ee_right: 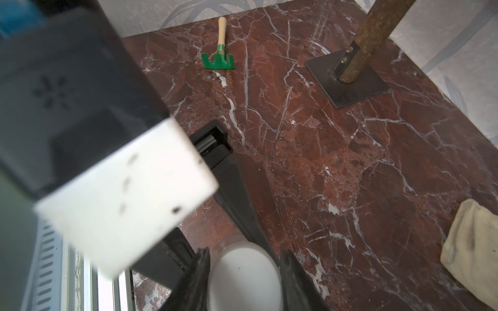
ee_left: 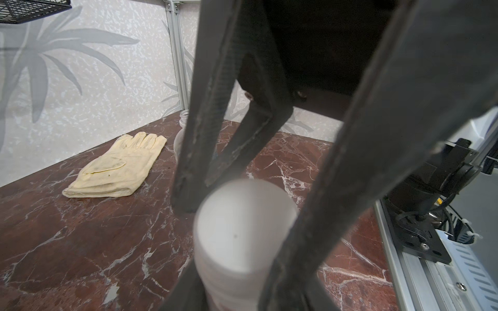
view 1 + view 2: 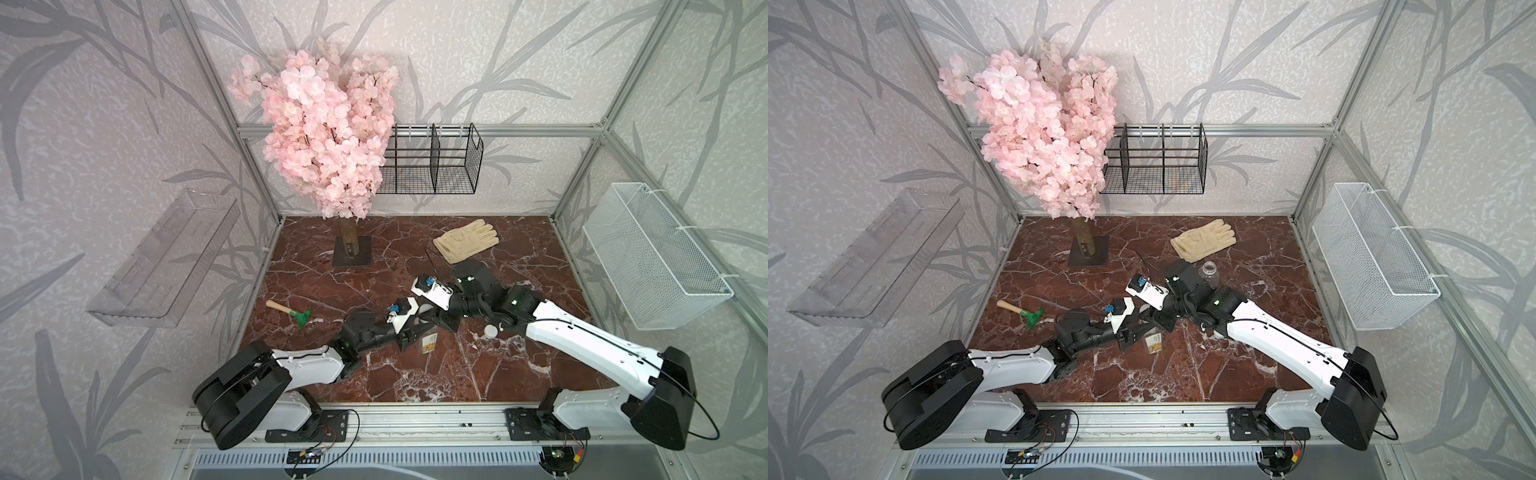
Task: Screw on the bottle caps
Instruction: Screw the bottle cap onto the plastic bottle.
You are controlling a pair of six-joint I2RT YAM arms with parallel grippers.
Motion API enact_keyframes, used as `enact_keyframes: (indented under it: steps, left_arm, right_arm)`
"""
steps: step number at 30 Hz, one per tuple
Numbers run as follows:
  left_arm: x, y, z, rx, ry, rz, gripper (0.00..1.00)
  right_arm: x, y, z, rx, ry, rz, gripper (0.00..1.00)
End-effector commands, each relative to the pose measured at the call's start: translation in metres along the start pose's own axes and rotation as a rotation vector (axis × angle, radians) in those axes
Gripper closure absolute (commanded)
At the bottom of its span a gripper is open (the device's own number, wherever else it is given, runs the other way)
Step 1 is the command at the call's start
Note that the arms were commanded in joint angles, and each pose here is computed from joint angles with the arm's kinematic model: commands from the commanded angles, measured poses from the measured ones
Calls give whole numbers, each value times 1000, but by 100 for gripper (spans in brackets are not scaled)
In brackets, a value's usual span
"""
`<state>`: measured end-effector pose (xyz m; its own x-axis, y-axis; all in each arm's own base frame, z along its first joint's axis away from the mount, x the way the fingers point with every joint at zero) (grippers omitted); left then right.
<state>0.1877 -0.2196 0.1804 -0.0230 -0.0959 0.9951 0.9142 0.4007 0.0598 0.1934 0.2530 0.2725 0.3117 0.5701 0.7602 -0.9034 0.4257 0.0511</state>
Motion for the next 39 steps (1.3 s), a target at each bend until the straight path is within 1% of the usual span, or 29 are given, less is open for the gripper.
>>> enact_keyframes:
  steps: [1, 5, 6, 10, 13, 16, 19, 22, 31, 34, 37, 39]
  left_arm:
    - [-24, 3, 6, 90, 132, 38, 75]
    - [-23, 8, 7, 151, 140, 36, 75]
    - [-23, 9, 8, 163, 141, 36, 75]
    - [-22, 12, 9, 203, 146, 38, 75]
    - [-21, 15, 9, 238, 150, 41, 75]
    - [-21, 16, 11, 259, 150, 40, 75]
    - [-21, 17, 12, 268, 151, 39, 75]
    - [-22, 16, 11, 261, 154, 39, 75]
    - [-25, 12, 7, 200, 160, 38, 75]
    - [-26, 12, 6, 190, 165, 37, 75]
    - [-26, 11, 6, 180, 165, 36, 75]
    - [-26, 10, 6, 169, 163, 32, 75]
  right_arm:
    - [-16, 1, -10, -109, 111, -100, 87]
    - [-13, -6, -10, -201, 93, -204, 87]
    - [-11, 1, -12, -203, 88, -206, 87]
    - [-6, 5, -14, -268, 68, -245, 86]
    - [0, 7, -15, -306, 47, -283, 84]
    - [5, 10, -15, -337, 27, -305, 80]
    - [11, 13, -12, -334, -7, -327, 76]
    - [17, 15, -8, -308, -42, -338, 68]
    - [39, 21, 6, -237, -109, -306, 44]
    - [42, 23, 14, -221, -125, -261, 35]
    - [38, 25, 24, -210, -116, -198, 28]
    - [32, 26, 32, -151, -103, -126, 24]
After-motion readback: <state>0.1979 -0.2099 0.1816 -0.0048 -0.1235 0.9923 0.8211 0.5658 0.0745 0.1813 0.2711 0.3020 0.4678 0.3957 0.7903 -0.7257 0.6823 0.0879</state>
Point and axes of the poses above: each gripper's point midway between its finger pads, its own z axis back along the fingers, its own y axis along the line the jaws close on, x = y × z, the point moved 9 cm from there along z, back along the fingers, and after that the axes turned 5 degrees about -z, right-handed, at the moved point
